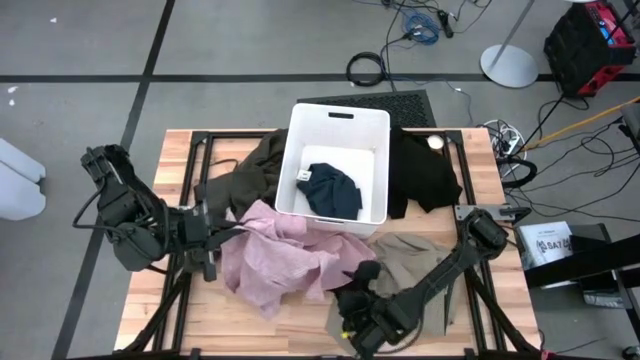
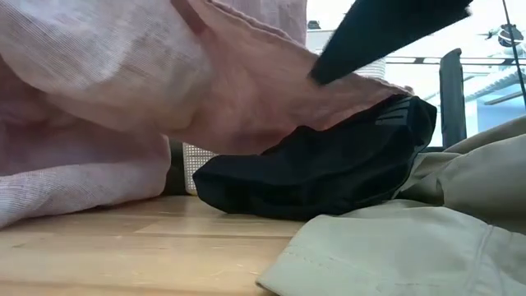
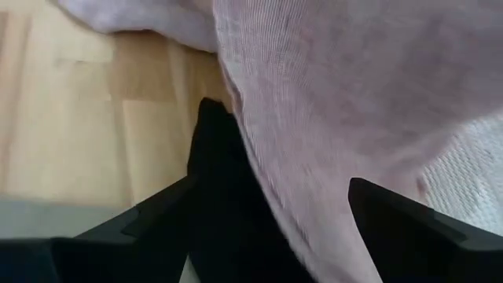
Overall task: Sort clothes
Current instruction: Put the pink shirt into the white laundry bin
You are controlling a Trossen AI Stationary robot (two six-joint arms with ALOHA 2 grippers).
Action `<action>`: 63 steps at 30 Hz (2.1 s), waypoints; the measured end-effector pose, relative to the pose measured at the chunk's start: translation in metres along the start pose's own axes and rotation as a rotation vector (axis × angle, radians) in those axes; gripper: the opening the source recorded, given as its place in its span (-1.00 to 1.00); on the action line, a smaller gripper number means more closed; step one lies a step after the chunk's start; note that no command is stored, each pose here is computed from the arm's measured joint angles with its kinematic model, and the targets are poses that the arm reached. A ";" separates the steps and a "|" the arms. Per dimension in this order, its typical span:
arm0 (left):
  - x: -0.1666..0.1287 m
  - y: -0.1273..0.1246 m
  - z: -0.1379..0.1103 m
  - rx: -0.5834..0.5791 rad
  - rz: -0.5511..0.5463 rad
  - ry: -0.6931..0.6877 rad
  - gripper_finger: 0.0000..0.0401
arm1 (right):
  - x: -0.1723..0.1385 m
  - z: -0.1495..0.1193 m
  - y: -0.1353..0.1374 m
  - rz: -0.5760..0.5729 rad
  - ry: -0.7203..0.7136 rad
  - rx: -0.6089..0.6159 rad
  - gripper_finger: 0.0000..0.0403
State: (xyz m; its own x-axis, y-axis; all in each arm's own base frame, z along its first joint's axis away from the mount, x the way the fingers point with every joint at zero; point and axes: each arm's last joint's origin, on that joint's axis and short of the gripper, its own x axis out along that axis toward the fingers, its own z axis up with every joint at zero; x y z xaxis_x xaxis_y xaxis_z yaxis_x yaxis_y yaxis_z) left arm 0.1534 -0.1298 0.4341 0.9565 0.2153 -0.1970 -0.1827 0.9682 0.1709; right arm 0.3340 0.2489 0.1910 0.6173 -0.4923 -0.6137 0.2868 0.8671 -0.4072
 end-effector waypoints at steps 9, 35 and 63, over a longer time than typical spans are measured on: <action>0.000 0.000 0.000 0.001 -0.006 0.002 -0.99 | 0.028 0.007 -0.013 -0.101 -0.061 0.047 0.14; 0.029 -0.024 -0.012 -0.007 0.046 0.063 -0.99 | -0.098 0.139 -0.043 -0.137 -0.414 -0.133 -1.00; 0.121 -0.147 -0.169 -0.105 0.025 0.458 -0.99 | 0.055 0.052 -0.005 0.401 -0.236 0.168 -1.00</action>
State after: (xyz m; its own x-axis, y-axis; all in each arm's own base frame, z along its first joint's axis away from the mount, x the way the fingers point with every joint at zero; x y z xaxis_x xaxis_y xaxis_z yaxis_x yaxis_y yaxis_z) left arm 0.2573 -0.2243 0.2224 0.7572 0.2498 -0.6036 -0.2487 0.9646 0.0872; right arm 0.4046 0.2213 0.1947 0.8466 -0.1035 -0.5220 0.0948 0.9945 -0.0435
